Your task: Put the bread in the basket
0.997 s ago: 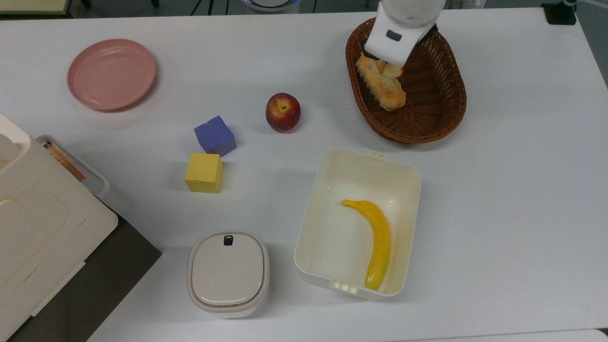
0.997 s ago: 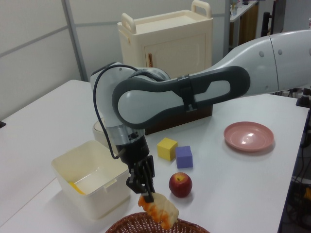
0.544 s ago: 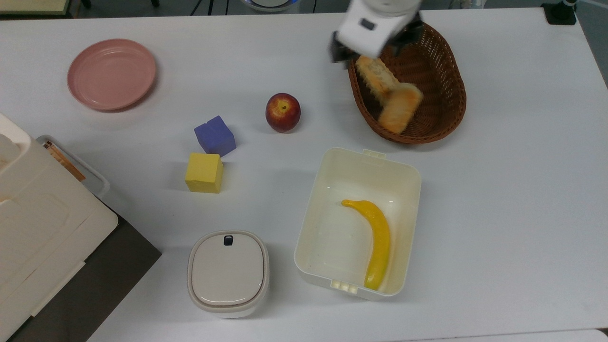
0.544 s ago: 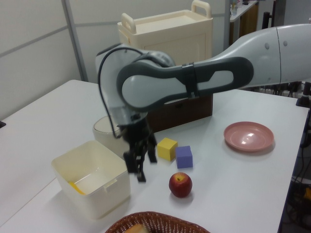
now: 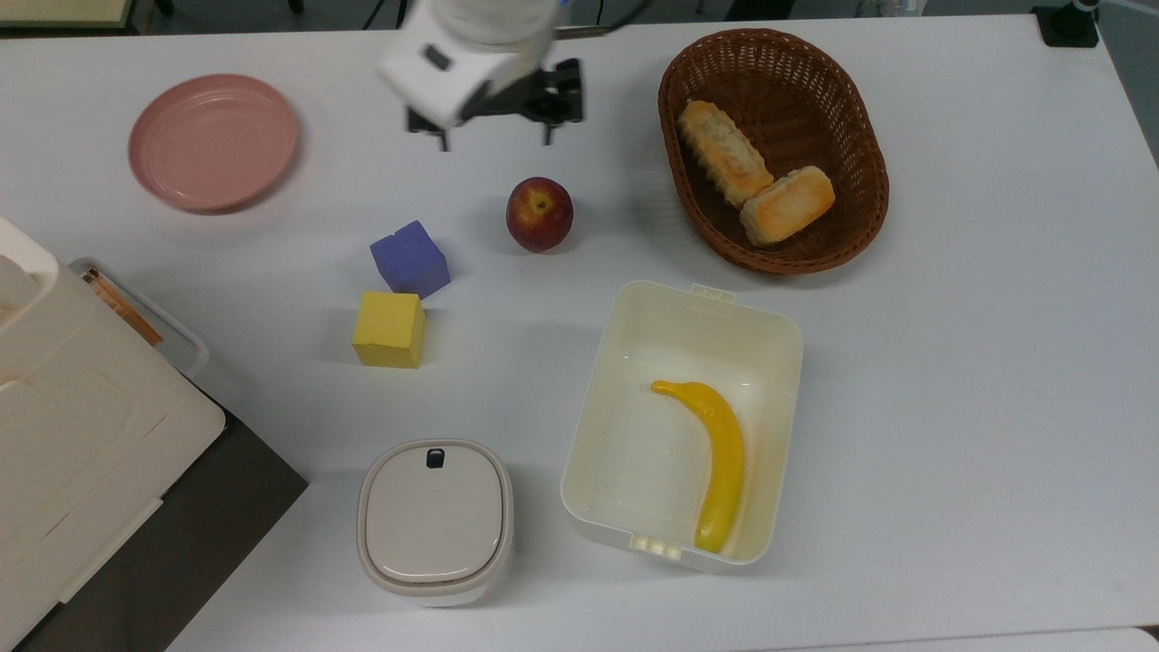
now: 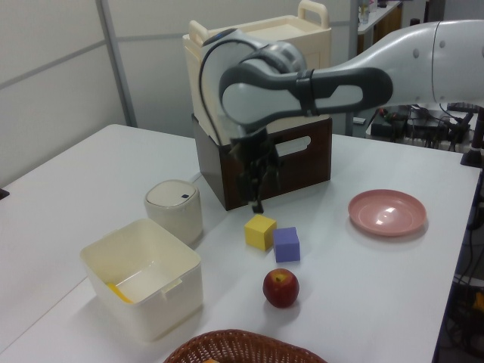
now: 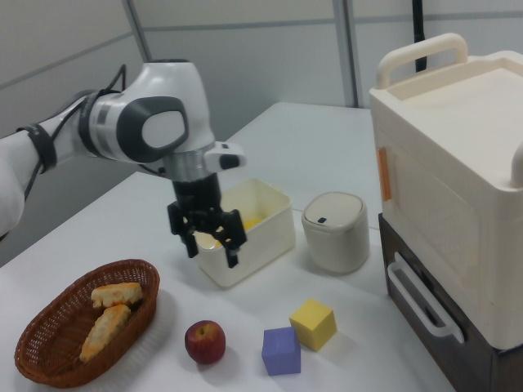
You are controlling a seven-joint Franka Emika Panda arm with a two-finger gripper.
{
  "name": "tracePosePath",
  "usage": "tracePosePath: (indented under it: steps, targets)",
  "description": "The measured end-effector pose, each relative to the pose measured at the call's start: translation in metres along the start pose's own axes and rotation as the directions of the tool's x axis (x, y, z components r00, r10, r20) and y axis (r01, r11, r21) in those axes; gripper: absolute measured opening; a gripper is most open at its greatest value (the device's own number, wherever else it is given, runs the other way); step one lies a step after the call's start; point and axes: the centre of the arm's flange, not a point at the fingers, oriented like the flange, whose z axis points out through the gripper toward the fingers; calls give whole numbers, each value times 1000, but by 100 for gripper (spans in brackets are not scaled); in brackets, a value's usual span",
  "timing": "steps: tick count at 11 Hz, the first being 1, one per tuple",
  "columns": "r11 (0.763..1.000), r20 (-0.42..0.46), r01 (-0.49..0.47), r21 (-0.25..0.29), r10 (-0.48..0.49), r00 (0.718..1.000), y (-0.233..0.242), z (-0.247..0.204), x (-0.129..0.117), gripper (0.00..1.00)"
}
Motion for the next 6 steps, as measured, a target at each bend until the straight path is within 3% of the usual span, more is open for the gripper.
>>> tracePosePath:
  steps: [3, 6]
  targets:
    - [1000, -33, -8, -4, 8, 999, 54, -15, -9, 100]
    - [1000, -68, 2, -15, -3, 998, 79, -36, -25, 100]
